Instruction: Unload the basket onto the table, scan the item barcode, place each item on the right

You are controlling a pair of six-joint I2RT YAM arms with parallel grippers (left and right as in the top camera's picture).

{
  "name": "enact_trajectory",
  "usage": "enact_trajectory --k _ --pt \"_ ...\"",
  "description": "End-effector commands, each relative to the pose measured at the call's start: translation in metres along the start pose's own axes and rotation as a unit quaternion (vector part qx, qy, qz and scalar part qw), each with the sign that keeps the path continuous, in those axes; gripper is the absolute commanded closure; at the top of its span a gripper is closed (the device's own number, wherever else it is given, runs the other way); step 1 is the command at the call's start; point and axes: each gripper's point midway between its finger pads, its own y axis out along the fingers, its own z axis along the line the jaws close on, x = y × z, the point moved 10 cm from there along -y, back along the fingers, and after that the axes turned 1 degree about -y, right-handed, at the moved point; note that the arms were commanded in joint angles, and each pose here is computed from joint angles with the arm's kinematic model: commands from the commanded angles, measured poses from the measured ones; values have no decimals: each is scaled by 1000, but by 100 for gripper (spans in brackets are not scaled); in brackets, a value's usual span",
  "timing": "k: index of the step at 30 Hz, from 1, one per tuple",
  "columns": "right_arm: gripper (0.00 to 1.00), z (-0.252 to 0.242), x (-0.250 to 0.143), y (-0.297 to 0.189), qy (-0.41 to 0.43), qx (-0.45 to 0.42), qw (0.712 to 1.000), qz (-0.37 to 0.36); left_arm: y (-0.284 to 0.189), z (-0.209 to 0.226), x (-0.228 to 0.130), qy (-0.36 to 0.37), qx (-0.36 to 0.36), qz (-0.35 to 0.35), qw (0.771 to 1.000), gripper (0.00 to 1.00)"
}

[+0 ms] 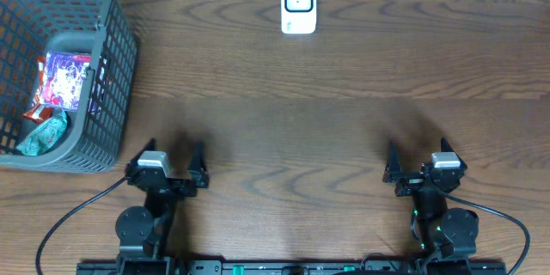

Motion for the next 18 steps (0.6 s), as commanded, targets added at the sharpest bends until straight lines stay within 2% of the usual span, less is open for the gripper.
enact_trajectory --k 1,3,6,8,9,12,15,18 --pt "1 0 -1 0 -5 0 1000 1 -1 -17 -7 -192 -115 56 973 2" --pt "1 0 -1 0 -5 0 1000 1 -3 -23 17 -228 -148 -13 962 2" --pt "1 0 -1 0 -5 0 1000 1 -23 -41 67 -182 -235 -169 940 2" --pt "1 0 -1 0 -5 0 1000 1 -38 -47 98 -169 -239 -251 923 2" --pt "1 0 -1 0 -5 0 1000 1 -43 -50 111 -169 -235 -269 919 2" --pt "1 0 -1 0 -5 0 1000 1 -55 -64 153 -129 -223 -300 919 2" --pt "1 0 -1 0 -5 0 1000 1 -50 -77 204 -33 -171 -292 940 2" --pt "1 0 -1 0 -5 0 1000 1 -23 -82 251 87 -87 -245 962 2"
